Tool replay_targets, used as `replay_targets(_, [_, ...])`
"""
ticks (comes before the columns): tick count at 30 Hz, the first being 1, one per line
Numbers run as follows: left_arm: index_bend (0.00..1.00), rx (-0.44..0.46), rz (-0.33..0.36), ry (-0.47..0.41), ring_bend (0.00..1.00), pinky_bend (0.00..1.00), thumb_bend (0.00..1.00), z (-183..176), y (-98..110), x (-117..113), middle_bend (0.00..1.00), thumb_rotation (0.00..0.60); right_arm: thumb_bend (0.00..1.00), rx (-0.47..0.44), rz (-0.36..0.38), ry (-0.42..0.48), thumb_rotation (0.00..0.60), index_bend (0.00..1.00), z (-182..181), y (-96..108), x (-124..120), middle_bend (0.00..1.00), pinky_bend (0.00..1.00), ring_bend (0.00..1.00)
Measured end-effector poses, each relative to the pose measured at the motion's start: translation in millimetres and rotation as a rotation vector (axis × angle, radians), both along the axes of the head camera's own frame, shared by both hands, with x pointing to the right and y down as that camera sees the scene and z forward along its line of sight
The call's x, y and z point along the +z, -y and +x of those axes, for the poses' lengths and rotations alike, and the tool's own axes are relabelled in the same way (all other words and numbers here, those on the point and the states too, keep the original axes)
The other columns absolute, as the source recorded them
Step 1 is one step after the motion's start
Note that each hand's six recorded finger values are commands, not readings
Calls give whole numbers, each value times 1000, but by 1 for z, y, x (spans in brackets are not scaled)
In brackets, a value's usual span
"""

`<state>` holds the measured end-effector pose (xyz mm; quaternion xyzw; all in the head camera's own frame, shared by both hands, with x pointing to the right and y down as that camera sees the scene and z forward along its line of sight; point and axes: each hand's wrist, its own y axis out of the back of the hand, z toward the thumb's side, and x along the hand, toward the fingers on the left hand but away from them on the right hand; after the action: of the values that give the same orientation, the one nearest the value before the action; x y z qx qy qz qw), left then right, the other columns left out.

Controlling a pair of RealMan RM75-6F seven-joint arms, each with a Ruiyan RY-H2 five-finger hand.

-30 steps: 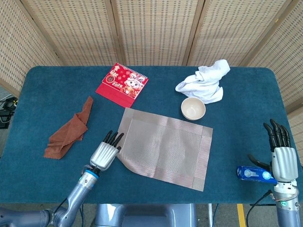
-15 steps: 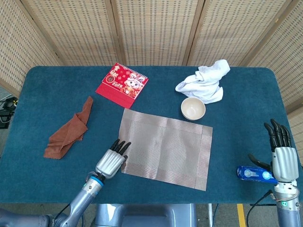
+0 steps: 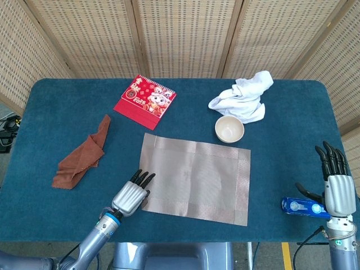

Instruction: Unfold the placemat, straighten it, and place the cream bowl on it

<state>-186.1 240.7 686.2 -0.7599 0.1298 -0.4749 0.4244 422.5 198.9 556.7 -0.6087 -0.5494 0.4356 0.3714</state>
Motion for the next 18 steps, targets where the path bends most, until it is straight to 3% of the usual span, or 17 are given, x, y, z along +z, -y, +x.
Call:
replay_targets(10, [712, 0, -5, 2, 0, 0, 595, -7, -5, -7, 0, 600, 244, -6, 1, 1, 600, 104, -2, -1, 0, 0, 0, 0])
replay_targets(18, [714, -25, -60, -15, 0, 0, 595, -10, -13, -9, 0, 600, 244, -8, 4, 2, 600, 104, -3, -2, -2, 0, 0, 0])
